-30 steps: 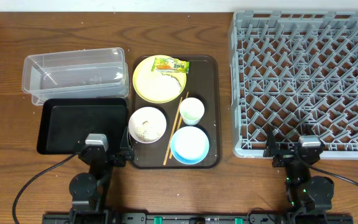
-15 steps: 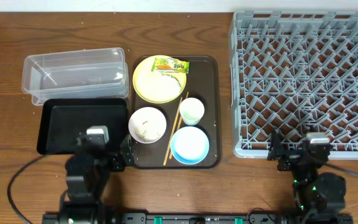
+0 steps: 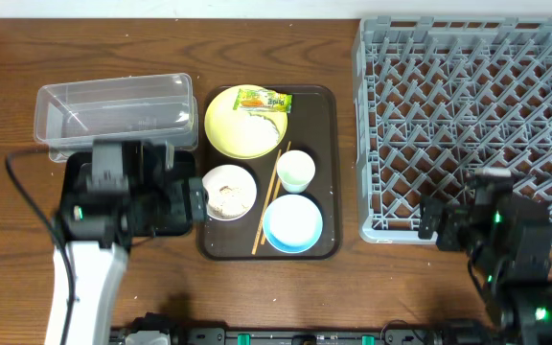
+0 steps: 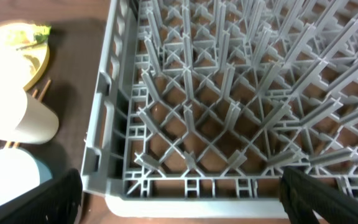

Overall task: Sort waste into correct bins and load items into the dishwasher rack
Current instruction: 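Reach the left gripper to the yellow plate and grasp the white tissue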

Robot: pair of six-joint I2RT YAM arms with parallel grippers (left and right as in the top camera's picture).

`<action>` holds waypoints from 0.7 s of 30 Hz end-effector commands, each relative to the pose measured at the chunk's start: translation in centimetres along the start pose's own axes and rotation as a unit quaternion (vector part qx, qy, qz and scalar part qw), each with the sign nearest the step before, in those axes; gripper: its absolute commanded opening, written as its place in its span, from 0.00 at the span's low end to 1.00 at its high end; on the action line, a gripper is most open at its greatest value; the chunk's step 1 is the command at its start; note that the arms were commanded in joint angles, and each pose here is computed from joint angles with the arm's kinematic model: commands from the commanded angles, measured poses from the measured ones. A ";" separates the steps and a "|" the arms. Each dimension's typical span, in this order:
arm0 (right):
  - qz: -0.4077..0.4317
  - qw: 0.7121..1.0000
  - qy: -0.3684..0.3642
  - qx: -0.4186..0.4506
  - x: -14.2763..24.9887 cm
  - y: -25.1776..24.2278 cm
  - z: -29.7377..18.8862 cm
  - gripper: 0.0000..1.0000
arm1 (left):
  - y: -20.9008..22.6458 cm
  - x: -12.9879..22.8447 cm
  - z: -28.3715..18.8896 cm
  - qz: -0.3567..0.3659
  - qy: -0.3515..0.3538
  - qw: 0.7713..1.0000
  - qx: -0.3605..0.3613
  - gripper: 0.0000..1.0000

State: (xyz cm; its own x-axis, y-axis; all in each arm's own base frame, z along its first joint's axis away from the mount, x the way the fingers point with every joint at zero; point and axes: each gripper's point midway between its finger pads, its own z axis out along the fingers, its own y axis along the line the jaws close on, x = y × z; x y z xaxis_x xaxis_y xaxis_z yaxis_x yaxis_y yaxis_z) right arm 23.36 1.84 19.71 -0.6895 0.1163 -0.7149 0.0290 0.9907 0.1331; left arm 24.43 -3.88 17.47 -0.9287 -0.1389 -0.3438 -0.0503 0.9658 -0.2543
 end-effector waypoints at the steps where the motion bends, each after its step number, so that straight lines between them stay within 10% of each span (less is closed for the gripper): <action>1: 0.012 0.999 0.031 0.011 -1.3 -0.2 -0.1 0.99 | -0.7 -1.8 -0.8 -0.009 0.015 1.000 0.008 1.00; 21: 0.009 0.996 0.087 0.004 -0.9 0.2 1.9 0.99 | -4.6 -14.1 0.5 0.030 -0.120 0.992 0.039 0.99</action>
State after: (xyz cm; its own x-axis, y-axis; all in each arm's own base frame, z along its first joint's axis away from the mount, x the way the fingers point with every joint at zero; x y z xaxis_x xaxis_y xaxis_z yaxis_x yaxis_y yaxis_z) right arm 25.00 2.34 18.15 -0.8196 0.1088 -0.5626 0.0403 0.9903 0.1327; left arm 36.10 -5.98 22.71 -0.8222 -0.1527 -0.5484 0.0427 0.9441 -0.3269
